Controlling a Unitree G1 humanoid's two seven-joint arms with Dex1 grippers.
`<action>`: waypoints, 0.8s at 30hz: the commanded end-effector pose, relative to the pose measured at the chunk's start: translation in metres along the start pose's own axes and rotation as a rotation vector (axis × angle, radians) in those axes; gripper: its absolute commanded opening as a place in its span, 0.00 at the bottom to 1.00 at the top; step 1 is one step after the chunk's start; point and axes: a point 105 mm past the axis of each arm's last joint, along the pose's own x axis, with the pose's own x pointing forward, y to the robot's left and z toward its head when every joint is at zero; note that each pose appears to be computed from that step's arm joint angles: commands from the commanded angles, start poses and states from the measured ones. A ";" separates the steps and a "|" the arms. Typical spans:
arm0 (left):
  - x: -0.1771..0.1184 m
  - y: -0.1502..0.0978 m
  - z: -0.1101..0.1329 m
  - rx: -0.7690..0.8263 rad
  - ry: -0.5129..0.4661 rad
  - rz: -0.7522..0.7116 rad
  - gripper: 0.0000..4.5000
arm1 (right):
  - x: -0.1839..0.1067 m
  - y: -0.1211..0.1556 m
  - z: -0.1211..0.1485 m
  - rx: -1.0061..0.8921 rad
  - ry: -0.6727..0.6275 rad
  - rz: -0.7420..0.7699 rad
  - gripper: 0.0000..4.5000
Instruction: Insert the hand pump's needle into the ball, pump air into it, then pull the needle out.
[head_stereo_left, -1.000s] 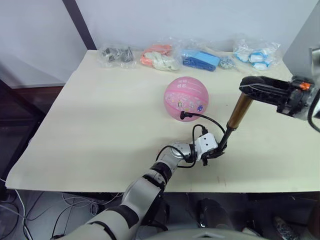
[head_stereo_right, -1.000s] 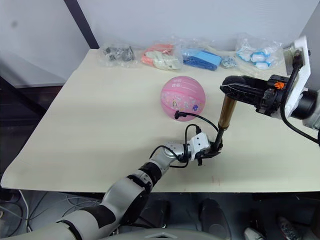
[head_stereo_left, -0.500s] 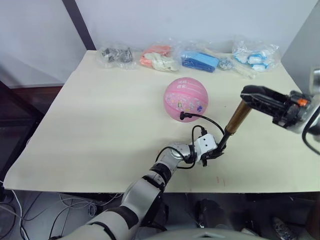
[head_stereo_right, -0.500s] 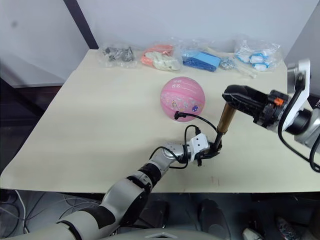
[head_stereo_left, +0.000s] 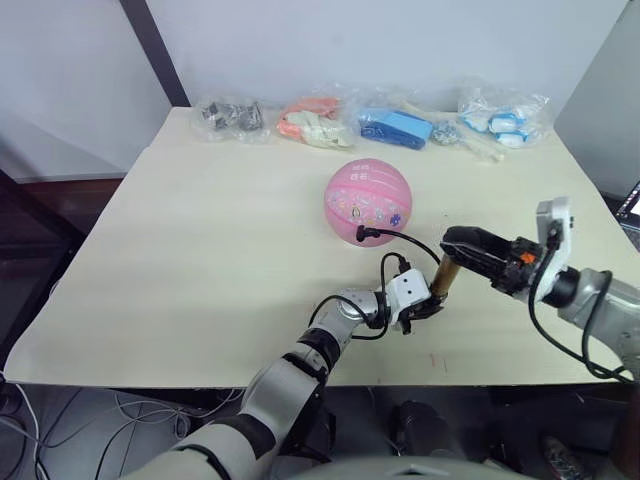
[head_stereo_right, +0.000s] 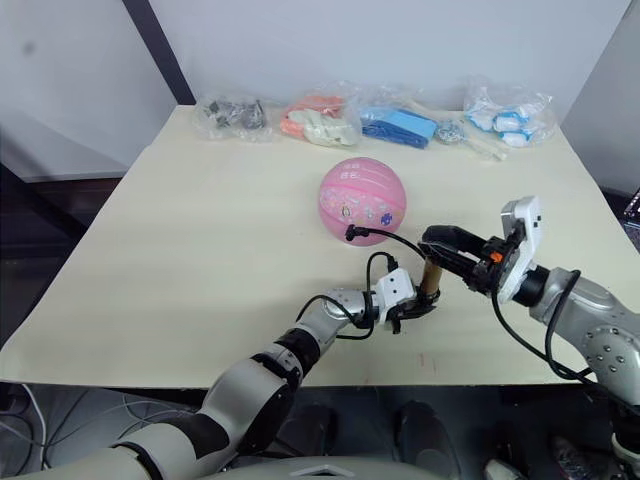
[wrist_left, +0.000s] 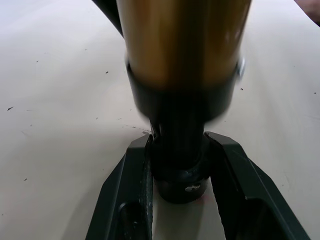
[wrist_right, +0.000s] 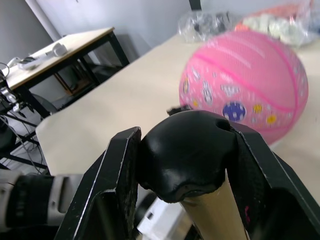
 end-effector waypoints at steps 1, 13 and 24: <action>-0.008 -0.024 -0.042 -0.083 0.144 -0.073 0.25 | -0.003 -0.015 -0.058 0.118 0.175 -0.075 0.43; -0.011 -0.024 -0.045 -0.084 0.152 -0.074 0.25 | -0.020 0.009 0.073 -0.054 -0.099 -0.024 0.43; -0.010 -0.024 -0.045 -0.084 0.152 -0.076 0.25 | -0.044 0.044 0.171 -0.170 -0.198 0.000 0.43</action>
